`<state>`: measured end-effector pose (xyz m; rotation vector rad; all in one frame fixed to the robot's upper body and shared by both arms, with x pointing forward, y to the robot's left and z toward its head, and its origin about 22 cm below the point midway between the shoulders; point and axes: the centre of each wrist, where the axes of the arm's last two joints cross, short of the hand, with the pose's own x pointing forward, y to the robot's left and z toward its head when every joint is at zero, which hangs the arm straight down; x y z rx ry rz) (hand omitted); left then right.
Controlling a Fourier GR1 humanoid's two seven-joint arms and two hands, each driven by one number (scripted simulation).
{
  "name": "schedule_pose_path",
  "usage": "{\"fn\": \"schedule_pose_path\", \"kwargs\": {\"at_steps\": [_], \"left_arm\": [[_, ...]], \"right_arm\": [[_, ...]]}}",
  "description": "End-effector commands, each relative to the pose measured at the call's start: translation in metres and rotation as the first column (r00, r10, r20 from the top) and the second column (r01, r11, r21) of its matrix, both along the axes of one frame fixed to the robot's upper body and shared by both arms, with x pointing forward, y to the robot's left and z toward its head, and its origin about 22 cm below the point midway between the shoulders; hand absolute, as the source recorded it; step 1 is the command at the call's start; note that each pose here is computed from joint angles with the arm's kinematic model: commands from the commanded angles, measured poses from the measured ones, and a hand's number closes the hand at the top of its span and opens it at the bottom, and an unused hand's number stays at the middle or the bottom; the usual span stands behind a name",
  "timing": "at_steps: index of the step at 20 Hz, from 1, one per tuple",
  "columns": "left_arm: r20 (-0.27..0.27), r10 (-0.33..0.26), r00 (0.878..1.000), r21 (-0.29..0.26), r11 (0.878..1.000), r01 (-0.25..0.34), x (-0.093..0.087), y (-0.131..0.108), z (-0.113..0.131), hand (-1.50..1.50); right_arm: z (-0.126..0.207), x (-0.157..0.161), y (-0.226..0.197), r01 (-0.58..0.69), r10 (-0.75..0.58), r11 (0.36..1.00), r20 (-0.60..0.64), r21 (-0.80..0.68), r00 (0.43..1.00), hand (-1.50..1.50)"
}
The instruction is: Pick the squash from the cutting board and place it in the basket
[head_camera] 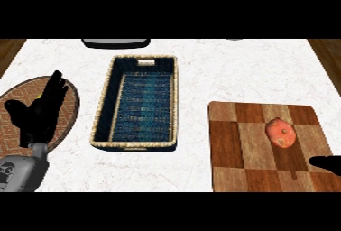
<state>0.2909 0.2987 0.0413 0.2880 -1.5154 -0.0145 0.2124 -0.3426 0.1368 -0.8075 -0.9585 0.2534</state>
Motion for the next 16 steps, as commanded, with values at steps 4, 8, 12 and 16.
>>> {"fn": "schedule_pose_path", "kwargs": {"at_steps": [4, 8, 12, 16], "left_arm": [[0.004, -0.007, 1.000, -0.003, 1.000, 0.007, -0.005, -0.001, 0.016, 0.00], [0.017, -0.003, 1.000, 0.026, 1.000, 0.003, -0.007, -0.003, -0.002, 0.00], [0.002, -0.016, 1.000, -0.005, 1.000, 0.016, -0.007, 0.005, 0.007, 0.00], [0.000, -0.013, 1.000, 0.002, 1.000, 0.013, -0.007, 0.009, -0.001, 0.00]], "right_arm": [[-0.042, -0.006, 0.004, -0.015, 0.014, 1.000, 0.052, 0.011, 0.999, -1.50], [-0.077, 0.007, 0.016, -0.015, 0.017, 1.000, 0.099, -0.027, 0.995, -1.50], [-0.072, 0.006, 0.033, 0.008, -0.003, 0.999, 0.090, -0.053, 0.996, -1.50], [-0.091, -0.011, 0.044, -0.011, 0.018, 0.998, 0.110, -0.060, 0.994, -1.50]]}}
